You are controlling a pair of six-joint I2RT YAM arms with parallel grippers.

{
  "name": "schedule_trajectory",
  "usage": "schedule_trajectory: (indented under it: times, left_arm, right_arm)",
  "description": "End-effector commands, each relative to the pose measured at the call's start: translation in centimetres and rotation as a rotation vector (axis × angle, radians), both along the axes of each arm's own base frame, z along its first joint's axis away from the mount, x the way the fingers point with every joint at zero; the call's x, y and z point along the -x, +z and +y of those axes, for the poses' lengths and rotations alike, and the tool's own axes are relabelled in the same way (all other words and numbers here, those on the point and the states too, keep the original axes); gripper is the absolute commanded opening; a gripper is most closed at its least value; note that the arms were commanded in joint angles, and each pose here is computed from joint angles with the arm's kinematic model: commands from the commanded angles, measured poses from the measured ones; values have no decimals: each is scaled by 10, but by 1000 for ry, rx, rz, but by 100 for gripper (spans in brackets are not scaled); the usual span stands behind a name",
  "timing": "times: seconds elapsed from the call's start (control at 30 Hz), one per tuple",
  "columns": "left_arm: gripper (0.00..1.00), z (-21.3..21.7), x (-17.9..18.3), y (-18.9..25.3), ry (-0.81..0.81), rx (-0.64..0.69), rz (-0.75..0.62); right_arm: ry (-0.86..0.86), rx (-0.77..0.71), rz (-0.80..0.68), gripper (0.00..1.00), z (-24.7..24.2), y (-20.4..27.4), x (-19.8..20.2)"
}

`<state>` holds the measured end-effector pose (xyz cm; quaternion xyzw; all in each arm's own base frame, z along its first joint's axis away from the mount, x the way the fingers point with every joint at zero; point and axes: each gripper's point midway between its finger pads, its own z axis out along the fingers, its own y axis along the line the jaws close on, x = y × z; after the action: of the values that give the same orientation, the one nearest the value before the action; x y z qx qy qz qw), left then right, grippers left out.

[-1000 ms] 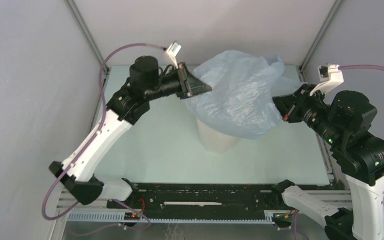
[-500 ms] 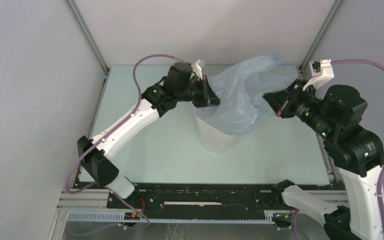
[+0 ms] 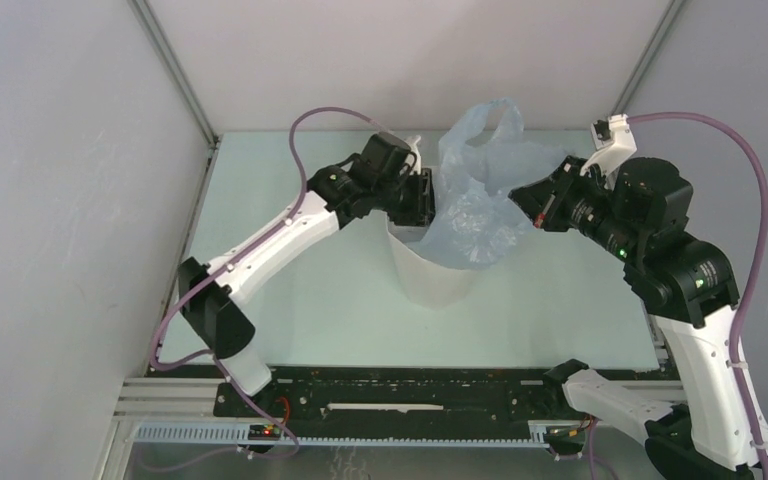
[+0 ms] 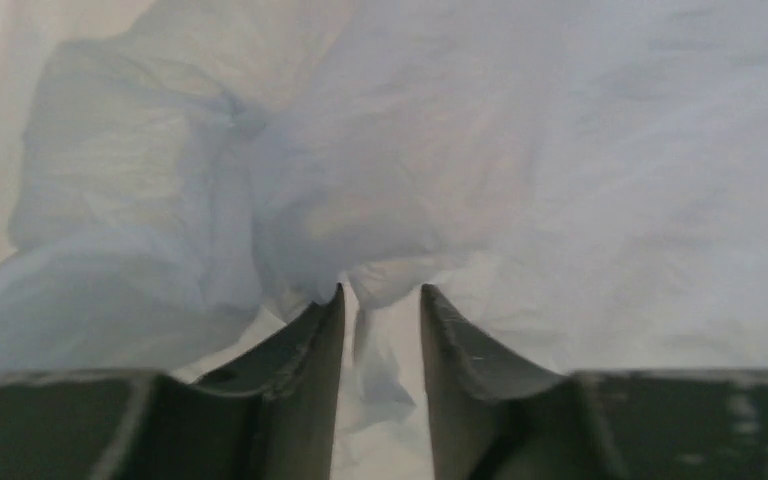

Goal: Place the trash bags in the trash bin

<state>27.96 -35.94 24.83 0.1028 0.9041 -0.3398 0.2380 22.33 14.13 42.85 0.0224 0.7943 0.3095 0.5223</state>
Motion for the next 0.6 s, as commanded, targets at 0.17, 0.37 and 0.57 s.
schedule_trajectory:
  times: [0.17, 0.37, 0.57]
  left_arm:
    - [64, 20, 22, 133, -29, 230, -261]
    - [82, 41, 40, 181, -22, 353, -389]
    - [100, 47, 65, 230, -80, 548, -547]
  right_arm:
    - [24, -19, -17, 0, 4, 6, 1]
    - [60, -26, -24, 0, 9, 8, 4]
    - [165, -55, 6, 0, 31, 11, 4]
